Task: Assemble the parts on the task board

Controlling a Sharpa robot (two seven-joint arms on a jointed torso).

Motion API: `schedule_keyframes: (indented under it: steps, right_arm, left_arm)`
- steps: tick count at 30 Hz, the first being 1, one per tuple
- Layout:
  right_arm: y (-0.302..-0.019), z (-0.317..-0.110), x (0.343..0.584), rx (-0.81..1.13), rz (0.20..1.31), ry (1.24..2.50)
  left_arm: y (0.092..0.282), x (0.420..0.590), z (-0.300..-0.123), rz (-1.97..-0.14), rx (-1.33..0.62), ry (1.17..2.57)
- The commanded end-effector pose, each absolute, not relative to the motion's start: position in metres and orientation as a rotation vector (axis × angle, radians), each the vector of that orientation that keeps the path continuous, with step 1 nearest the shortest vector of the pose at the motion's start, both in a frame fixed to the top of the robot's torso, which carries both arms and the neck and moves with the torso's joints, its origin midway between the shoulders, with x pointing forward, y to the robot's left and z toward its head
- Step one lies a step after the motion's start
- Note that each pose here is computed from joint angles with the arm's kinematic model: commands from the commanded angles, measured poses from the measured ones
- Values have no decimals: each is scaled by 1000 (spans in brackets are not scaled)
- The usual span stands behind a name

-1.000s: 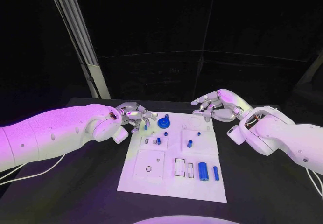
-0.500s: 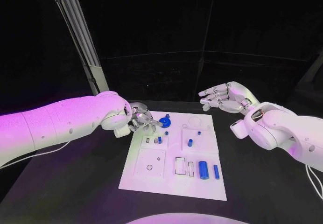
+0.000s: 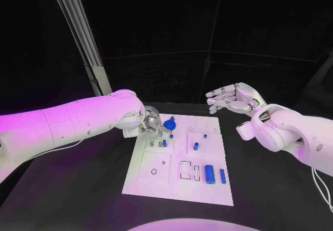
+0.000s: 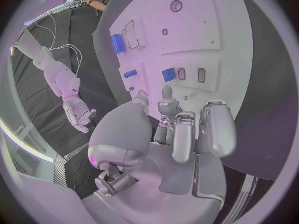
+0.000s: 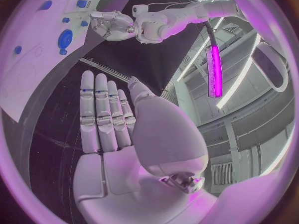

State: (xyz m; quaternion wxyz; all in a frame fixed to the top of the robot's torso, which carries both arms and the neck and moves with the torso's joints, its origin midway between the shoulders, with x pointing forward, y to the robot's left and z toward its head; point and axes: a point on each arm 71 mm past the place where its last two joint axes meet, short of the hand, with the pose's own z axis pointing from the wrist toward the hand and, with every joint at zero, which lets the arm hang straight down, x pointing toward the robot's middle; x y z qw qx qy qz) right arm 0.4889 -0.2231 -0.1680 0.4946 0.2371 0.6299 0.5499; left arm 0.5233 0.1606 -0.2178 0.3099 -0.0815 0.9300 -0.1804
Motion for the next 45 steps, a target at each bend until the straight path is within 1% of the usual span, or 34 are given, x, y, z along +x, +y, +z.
schedule_keyframes:
  steps: [1,7,23,45]
  right_arm:
    - [-223,-166,490,602,1360,1515]
    - [-224,-167,491,607,1357,1516]
    - [-222,-169,492,609,1361,1535]
    - [-223,-170,494,614,1356,1550]
  left_arm:
    - [159,523,-220,-364,-105,2514]
    - [152,527,-221,-329,-68,2535]
    - [144,533,-227,-243,-59,2558]
    - [129,534,-235,-227,-13,2586]
